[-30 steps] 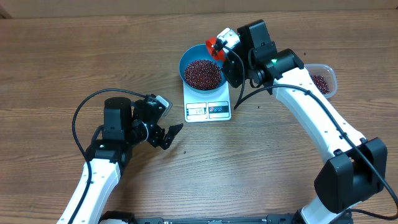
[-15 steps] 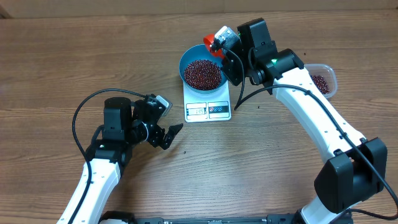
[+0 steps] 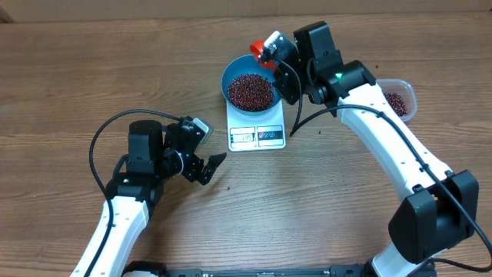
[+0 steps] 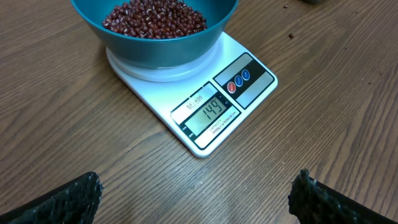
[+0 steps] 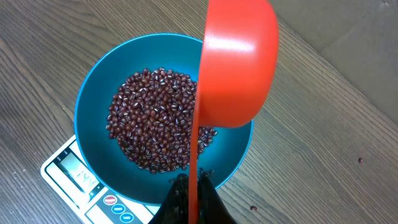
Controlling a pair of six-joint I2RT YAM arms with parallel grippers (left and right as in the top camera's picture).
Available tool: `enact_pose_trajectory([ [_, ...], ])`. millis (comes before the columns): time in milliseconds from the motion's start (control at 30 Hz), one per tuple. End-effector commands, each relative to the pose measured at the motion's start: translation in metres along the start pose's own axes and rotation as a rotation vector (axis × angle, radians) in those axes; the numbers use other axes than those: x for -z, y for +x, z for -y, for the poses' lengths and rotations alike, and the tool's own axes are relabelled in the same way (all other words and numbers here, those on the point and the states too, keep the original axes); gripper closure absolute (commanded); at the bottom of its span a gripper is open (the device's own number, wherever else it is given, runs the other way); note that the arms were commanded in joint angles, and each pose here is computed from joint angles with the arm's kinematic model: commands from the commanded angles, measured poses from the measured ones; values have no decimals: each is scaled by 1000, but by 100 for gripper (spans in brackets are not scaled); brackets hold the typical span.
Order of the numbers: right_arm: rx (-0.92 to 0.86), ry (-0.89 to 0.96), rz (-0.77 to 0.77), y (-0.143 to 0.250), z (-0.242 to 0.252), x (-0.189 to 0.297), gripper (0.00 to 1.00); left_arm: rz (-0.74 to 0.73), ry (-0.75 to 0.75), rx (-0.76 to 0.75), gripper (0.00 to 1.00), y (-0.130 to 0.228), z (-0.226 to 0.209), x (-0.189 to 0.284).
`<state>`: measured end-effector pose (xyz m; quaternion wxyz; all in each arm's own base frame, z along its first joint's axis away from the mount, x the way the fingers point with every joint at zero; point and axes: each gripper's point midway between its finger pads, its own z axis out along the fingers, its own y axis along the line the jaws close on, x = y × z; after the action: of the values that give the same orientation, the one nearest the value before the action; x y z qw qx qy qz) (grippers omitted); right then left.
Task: Scoop item into bowl and weigh 150g on scale
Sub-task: 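Tilt the scoop slowly over the bowl to trickle beans in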
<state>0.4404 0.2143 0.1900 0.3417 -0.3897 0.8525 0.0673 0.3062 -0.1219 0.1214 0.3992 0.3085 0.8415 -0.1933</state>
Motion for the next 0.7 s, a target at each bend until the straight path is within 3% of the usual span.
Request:
enact_pose_trajectory([
  [0, 19, 25, 59, -19, 4, 19, 96, 4, 12, 5, 0, -2, 3, -1],
  [300, -3, -19, 65, -20, -3, 19, 96, 4, 12, 5, 1, -2, 3, -1],
  [500, -211, -84, 63, -18, -10, 20, 96, 4, 12, 5, 0, -2, 3, -1],
  [667, -269, -139, 64, -14, -9, 22, 96, 4, 12, 5, 0, -2, 3, -1],
])
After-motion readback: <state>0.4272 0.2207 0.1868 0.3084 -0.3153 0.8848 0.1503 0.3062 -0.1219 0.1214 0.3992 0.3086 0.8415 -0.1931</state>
